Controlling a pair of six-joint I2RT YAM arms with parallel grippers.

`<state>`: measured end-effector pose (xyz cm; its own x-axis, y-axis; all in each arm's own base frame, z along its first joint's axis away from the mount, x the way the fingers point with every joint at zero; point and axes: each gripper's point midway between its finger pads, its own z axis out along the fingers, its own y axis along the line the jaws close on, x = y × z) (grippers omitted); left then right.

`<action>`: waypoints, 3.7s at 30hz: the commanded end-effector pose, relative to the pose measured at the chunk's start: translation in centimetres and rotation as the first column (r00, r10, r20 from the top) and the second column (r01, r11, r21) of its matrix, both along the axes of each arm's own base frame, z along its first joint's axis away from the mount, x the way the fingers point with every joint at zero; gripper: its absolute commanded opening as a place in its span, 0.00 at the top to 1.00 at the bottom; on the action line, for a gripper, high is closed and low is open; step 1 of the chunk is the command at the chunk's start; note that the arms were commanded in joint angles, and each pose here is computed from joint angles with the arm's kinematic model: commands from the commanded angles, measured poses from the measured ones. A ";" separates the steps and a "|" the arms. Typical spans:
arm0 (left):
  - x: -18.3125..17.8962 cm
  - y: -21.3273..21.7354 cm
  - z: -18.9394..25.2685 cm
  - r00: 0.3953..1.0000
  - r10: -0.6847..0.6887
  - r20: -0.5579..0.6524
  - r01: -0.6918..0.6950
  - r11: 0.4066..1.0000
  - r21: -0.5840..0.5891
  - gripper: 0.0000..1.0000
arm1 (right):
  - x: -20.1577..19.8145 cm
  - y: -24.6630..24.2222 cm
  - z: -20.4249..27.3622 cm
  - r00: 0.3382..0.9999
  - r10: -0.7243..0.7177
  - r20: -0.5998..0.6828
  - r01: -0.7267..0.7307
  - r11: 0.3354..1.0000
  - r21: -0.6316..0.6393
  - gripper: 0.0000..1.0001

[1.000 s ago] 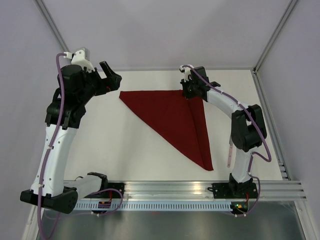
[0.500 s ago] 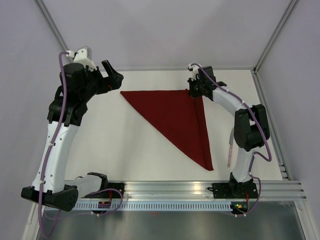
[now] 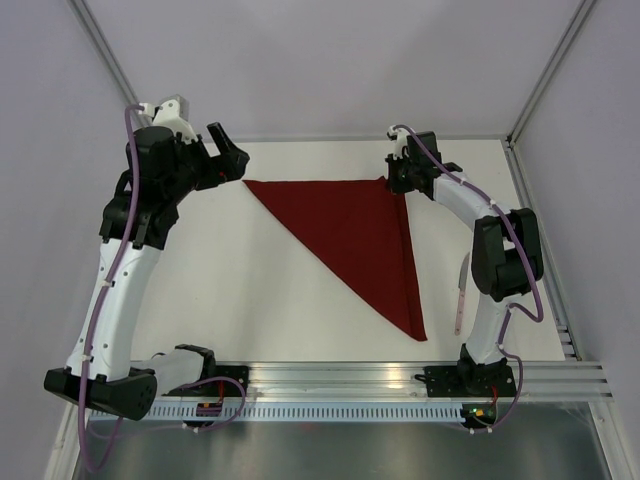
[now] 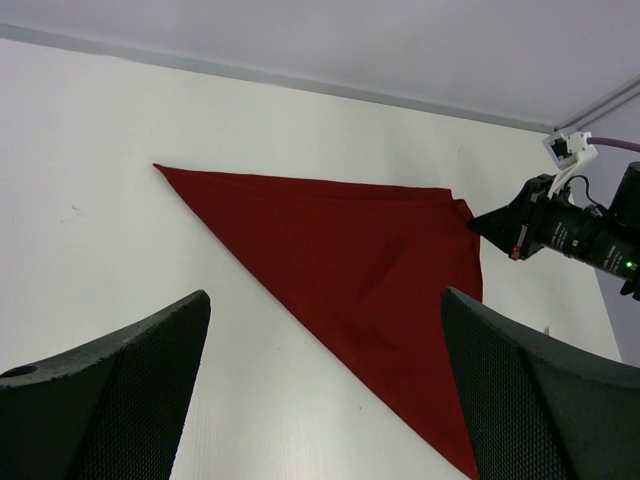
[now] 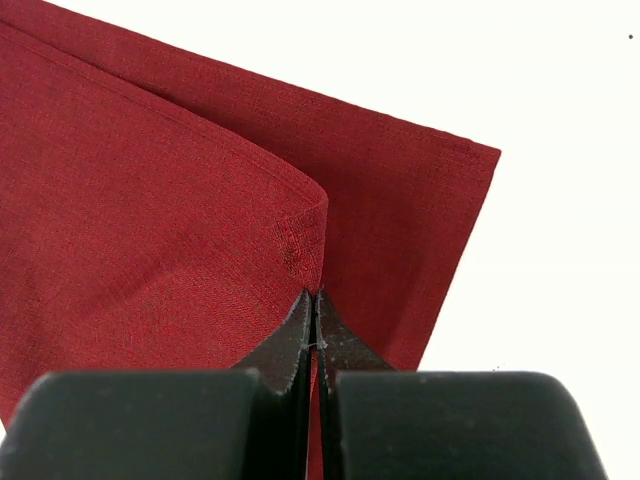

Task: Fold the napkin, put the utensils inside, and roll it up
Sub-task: Fold the napkin, then grab a utensil with the right arm

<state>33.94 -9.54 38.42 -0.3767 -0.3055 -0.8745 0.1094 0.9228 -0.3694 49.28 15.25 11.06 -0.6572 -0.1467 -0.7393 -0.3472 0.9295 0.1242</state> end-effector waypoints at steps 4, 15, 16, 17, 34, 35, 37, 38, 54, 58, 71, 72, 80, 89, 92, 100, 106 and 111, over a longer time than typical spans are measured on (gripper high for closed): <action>0.4 -0.7 0.6 1.000 -0.022 0.023 0.022 0.999 -0.034 0.00 | 1.2 -0.3 3.6 0.996 -0.021 0.090 0.018 0.999 0.035 0.99; 0.8 -0.8 0.0 1.000 -0.025 0.007 0.025 0.999 -0.032 0.00 | 2.2 -1.4 4.1 0.993 -0.050 0.105 0.046 0.998 0.036 1.00; 0.8 -0.8 0.0 1.000 -0.026 0.007 0.026 0.999 -0.033 0.00 | 2.2 -1.4 3.9 0.994 -0.050 0.101 0.046 0.998 0.035 0.99; 0.9 -0.9 -0.1 1.000 -0.028 0.008 0.028 0.999 -0.031 0.00 | 2.3 -1.5 4.0 0.993 -0.053 0.105 0.049 0.998 0.036 1.00; 1.4 -1.0 -1.1 0.999 -0.030 -0.019 0.029 0.999 -0.031 0.00 | 3.0 -2.5 2.7 0.994 -0.069 0.084 0.067 0.997 0.027 0.99; 1.4 -1.1 -1.1 0.999 -0.031 -0.018 0.031 0.999 -0.032 0.00 | 3.1 -2.7 2.5 0.994 -0.071 0.082 0.069 0.997 0.025 1.00; 1.5 -1.1 -1.4 0.999 -0.031 -0.025 0.031 0.999 -0.030 0.00 | 3.1 -2.6 2.3 0.994 -0.070 0.079 0.068 0.997 0.024 0.99; 1.5 -1.2 -1.5 0.999 -0.034 -0.027 0.034 0.999 -0.031 0.00 | 3.1 -2.6 2.0 0.995 -0.068 0.075 0.067 0.998 0.022 1.00; 1.8 -1.4 -3.2 0.998 -0.046 -0.052 0.044 0.999 -0.031 0.00 | 3.6 -3.7 -0.8 0.995 -0.097 0.030 0.098 0.995 -0.027 1.00; 1.8 -1.6 -4.0 0.997 -0.054 -0.063 0.052 0.998 -0.032 0.00 | 3.9 -4.2 -1.6 0.996 -0.090 0.027 0.091 0.994 -0.061 1.00; 1.2 -2.3 -5.6 0.992 -0.108 -0.062 0.106 0.994 -0.034 0.00 | 6.2 -6.6 -2.5 0.987 -0.159 0.025 0.160 0.978 -0.133 0.43; 1.1 -2.4 -5.6 0.992 -0.115 -0.058 0.113 0.993 -0.038 0.00 | 6.3 -7.4 -2.2 0.985 -0.172 0.024 0.174 0.976 -0.133 0.41; -2.0 -2.9 -6.0 0.987 -0.159 -0.017 0.157 0.983 -0.096 0.00 | -2.6 -13.1 0.2 0.968 -0.216 -0.126 0.191 0.963 -0.189 0.40; -4.5 -3.7 -8.6 0.979 -0.205 0.010 0.204 0.963 -0.175 0.00 | -18.8 -19.6 -2.7 0.891 -0.181 -0.417 0.033 0.941 -0.336 0.40; -4.8 -4.1 -9.0 0.975 -0.222 0.017 0.222 0.956 -0.190 0.00 | -22.0 -19.7 -4.0 0.850 -0.137 -0.509 -0.051 0.940 -0.337 0.37; -5.1 -4.3 -10.0 0.973 -0.231 0.010 0.228 0.952 -0.206 0.00 | -26.2 -19.5 -7.8 0.749 -0.069 -0.659 -0.182 0.935 -0.305 0.38; -5.2 -4.0 -10.2 0.976 -0.218 0.010 0.216 0.955 -0.206 0.00 | -28.0 -19.8 -9.6 0.708 -0.046 -0.705 -0.248 0.918 -0.308 0.38; -5.1 -4.0 -10.0 0.978 -0.211 0.008 0.208 0.956 -0.205 0.00 | -29.4 -19.5 -11.1 0.672 -0.011 -0.740 -0.309 0.905 -0.294 0.42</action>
